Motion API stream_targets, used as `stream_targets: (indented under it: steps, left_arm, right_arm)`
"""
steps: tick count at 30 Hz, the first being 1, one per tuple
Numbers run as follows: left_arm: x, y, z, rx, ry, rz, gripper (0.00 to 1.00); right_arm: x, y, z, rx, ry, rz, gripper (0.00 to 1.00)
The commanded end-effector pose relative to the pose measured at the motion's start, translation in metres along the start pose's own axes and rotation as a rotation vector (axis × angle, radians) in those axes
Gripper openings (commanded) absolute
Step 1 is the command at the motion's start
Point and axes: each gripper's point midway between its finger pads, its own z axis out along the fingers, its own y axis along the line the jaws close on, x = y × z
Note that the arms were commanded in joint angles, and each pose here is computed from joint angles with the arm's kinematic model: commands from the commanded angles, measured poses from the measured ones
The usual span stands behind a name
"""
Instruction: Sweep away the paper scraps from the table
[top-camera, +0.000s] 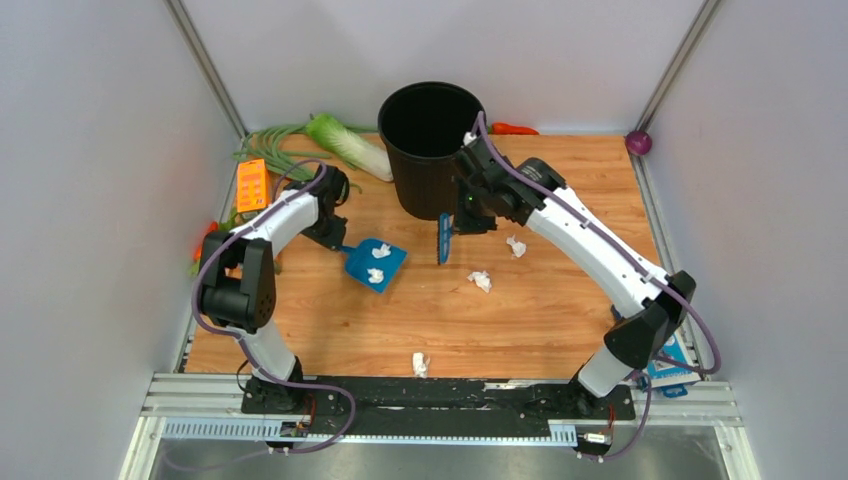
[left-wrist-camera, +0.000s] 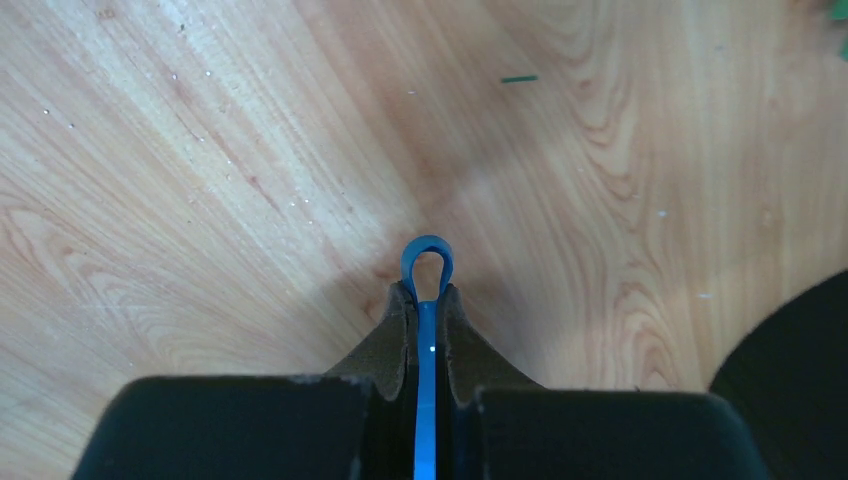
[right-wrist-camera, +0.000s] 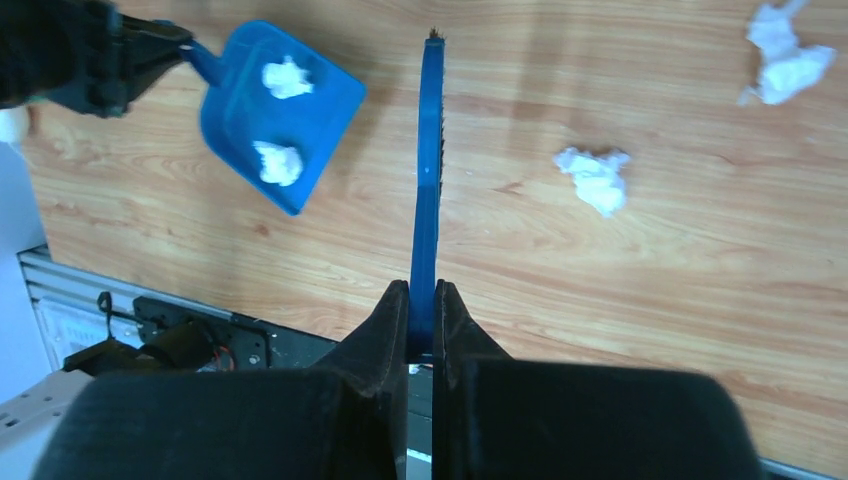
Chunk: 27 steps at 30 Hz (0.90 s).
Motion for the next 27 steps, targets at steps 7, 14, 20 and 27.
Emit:
stream_targets:
  steps: [7,14,20,27]
  left_arm:
    - [-0.053,-0.024,-0.054,0.032,-0.058,0.067,0.00]
    - [-0.092,-0.035,-0.081,0.028,-0.069,0.043,0.00]
    - [-0.128,-0.062,-0.113,0.095,-0.079,-0.026,0.00]
    - [-0.139,-0.098,-0.132,0.211,-0.027,-0.130,0.00]
  right_arm:
    - [-0.007,-0.086,-0.033,0.138,-0.084,0.090,0.00]
    - [0.000,-0.119,-0.034,0.206,-0.098,0.105,0.00]
    - [0.014,-0.132,-0.024,0.228,-0.078,0.116,0.00]
    - [0.020,-0.136,-0.022,0.231,-0.073,0.117,0.00]
